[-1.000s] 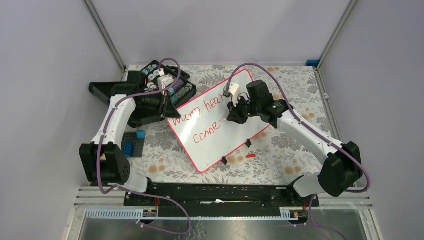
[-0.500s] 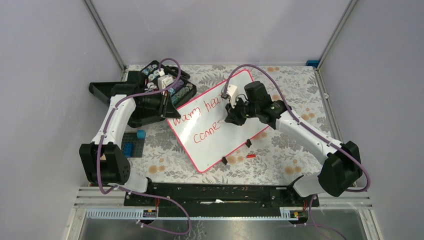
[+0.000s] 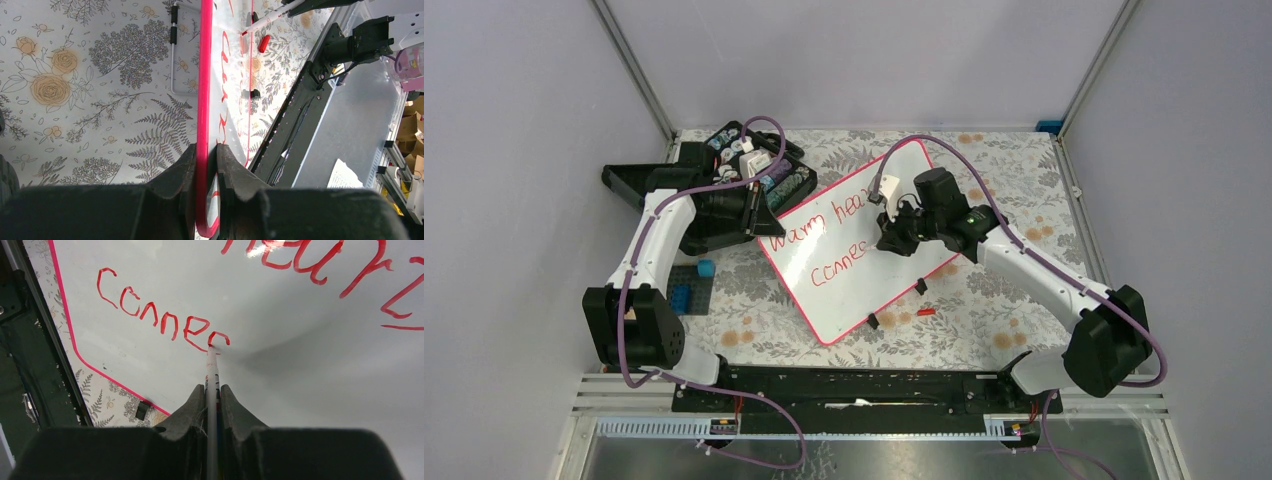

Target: Write a sentence on the whiteboard

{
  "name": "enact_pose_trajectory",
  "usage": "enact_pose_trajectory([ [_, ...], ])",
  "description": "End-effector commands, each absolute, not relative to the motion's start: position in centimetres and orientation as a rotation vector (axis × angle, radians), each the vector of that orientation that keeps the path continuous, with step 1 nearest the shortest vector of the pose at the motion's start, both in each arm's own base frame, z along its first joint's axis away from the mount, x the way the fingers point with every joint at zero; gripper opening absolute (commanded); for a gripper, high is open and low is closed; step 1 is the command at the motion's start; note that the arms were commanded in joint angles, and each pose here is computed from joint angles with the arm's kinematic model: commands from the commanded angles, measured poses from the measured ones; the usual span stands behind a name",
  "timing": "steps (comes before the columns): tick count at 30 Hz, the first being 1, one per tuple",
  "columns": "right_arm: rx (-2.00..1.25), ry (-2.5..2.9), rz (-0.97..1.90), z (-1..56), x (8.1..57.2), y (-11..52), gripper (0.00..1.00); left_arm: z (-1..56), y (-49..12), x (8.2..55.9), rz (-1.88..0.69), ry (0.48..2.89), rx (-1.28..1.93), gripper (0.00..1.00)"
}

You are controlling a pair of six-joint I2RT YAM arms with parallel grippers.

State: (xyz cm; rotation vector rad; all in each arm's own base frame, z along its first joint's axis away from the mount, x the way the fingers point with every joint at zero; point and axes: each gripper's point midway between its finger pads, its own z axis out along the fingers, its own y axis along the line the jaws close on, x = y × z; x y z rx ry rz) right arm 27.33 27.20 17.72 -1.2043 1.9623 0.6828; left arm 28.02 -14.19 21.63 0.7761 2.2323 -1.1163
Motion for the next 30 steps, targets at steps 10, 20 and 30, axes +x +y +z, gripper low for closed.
enact_pose_trajectory([
  [10,-1.176,1.905,0.598,19.5,28.8,26.1,0.00,19.5,-14.1,28.3,-1.041,2.279,0.850,0.00],
  [20,-1.213,1.861,0.664,21.5,27.4,26.2,0.00,19.5,-14.1,28.3,-1.042,2.278,0.851,0.00],
  [30,-1.168,1.872,0.617,21.8,28.8,25.5,0.00,19.6,-14.1,28.2,-1.039,2.277,0.853,0.00],
])
